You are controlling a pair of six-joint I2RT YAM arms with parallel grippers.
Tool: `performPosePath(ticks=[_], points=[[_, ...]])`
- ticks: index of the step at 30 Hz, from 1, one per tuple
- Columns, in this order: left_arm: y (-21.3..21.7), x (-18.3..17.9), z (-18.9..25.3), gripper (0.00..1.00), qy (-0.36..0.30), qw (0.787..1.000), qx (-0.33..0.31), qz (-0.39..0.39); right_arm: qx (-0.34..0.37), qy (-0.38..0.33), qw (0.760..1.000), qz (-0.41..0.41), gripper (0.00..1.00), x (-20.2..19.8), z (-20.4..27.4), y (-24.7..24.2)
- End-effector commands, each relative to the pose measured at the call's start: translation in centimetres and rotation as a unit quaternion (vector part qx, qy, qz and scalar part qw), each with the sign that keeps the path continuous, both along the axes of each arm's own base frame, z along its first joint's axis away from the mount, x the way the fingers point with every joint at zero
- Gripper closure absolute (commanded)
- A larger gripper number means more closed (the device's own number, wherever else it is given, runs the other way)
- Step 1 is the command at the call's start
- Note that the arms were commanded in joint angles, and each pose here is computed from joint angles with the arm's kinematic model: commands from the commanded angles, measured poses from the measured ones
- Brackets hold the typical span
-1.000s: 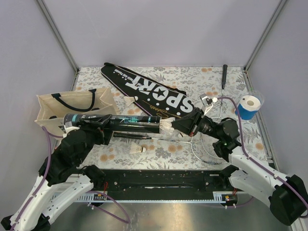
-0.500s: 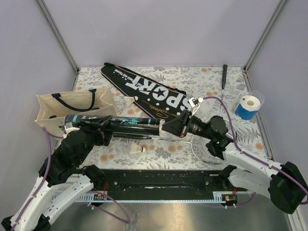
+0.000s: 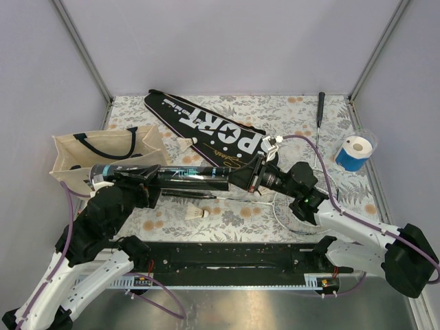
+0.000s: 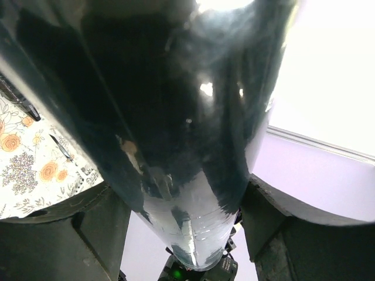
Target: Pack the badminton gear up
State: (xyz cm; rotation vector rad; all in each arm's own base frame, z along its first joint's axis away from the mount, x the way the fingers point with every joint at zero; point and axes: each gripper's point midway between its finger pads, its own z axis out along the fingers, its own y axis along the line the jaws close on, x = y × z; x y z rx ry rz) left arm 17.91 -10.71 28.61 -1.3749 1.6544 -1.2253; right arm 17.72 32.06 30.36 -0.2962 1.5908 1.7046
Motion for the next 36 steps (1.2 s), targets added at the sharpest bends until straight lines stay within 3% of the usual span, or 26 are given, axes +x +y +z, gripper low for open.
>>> performPosePath(ticks=[1,10,14,18,22,31,36], points=[[-1.2,-0.1,2.1,0.73,-0.029,0.999,-0.027,-0.028,0.02,-0.009,1.0,-0.011,1.0,0.6,2.0,0.8],[-1.5,0.0,2.2,0.73,-0.031,0.999,-0.023,-0.035,0.029,0.004,1.0,0.002,0.95,0.8,1.5,2.1],[-1.2,0.0,2.2,0.73,-0.034,0.999,-0.025,-0.027,0.029,0.005,0.999,-0.015,0.78,0.8,1.6,1.4],[-0.9,-0.1,2.4,0.74,-0.038,0.999,-0.031,-0.022,-0.005,-0.022,0.999,-0.048,0.5,0.6,0.6,-0.2],[-0.8,-0.2,2.5,0.74,-0.041,0.998,-0.03,-0.022,-0.031,-0.025,0.995,-0.091,0.44,0.5,0.0,-2.3],[0.0,-0.3,2.1,0.74,-0.039,0.999,-0.029,-0.006,-0.086,-0.055,0.983,-0.155,0.42,-0.2,0.3,-6.4],[0.2,-0.4,2.2,0.74,-0.043,0.999,-0.03,-0.004,-0.176,-0.096,0.952,-0.231,0.36,2.1,-1.4,-8.8]])
